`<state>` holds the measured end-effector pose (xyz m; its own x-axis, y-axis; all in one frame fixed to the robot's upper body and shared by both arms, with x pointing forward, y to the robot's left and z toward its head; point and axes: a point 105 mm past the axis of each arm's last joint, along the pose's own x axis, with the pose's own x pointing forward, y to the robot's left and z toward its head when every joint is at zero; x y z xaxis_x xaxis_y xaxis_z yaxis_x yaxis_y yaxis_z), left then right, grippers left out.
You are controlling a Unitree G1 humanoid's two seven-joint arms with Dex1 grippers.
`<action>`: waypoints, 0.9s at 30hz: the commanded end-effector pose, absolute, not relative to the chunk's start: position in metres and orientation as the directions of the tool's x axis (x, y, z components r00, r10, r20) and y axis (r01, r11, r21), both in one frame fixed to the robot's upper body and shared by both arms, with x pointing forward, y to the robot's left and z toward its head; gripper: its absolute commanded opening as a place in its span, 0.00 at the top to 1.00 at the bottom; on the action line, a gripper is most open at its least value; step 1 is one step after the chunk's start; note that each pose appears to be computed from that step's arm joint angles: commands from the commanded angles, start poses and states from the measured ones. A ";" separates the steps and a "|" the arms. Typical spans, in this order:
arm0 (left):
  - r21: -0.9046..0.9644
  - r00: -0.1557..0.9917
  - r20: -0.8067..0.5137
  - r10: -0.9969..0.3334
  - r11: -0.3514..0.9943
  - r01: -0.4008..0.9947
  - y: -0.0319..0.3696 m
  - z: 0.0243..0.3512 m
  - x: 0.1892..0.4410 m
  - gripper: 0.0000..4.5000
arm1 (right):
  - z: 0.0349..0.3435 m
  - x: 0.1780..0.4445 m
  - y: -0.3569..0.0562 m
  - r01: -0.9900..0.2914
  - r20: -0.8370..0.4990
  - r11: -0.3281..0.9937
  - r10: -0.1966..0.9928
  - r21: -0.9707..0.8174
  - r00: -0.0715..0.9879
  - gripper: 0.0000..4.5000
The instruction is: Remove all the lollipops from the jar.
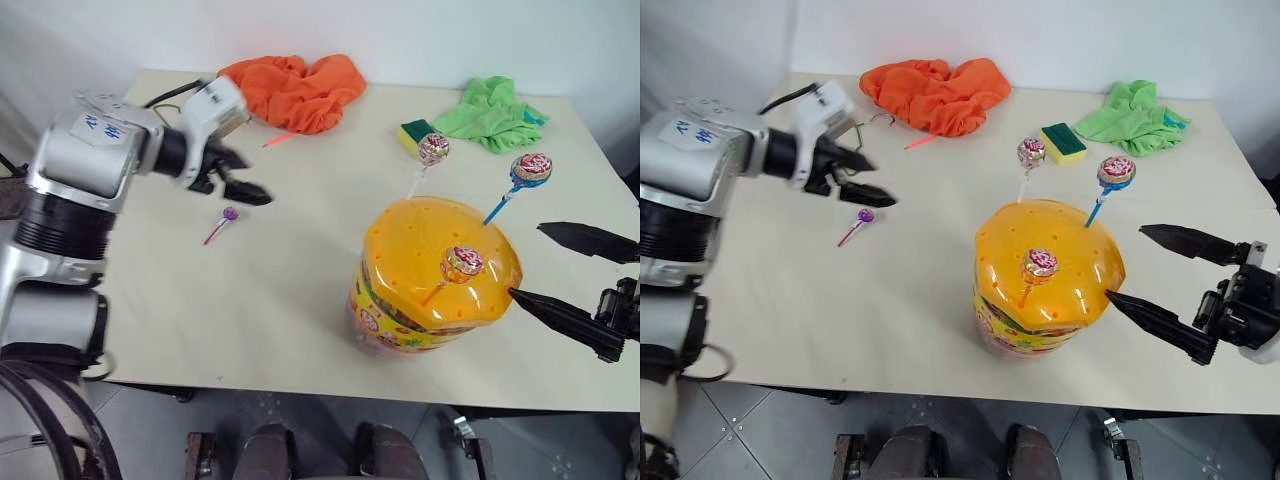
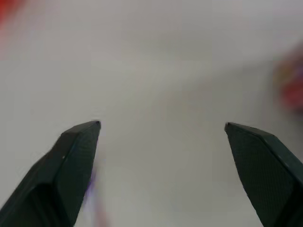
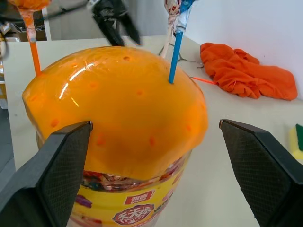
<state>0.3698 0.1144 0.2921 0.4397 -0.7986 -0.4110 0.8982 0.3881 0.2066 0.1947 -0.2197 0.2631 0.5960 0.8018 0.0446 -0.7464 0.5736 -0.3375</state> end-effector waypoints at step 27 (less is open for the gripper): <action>0.293 -0.403 -0.017 -0.915 -0.391 0.873 -0.019 0.307 0.329 0.31 | 0.270 0.157 -0.222 -0.594 0.106 0.704 0.675 -0.388 0.730 0.00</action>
<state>0.3395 -0.0156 0.2954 -0.3324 -0.9429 0.0209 0.9172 -0.3180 0.2400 0.1614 -0.2239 0.2631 0.7333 0.6756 0.0761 -0.6133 0.7056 -0.3549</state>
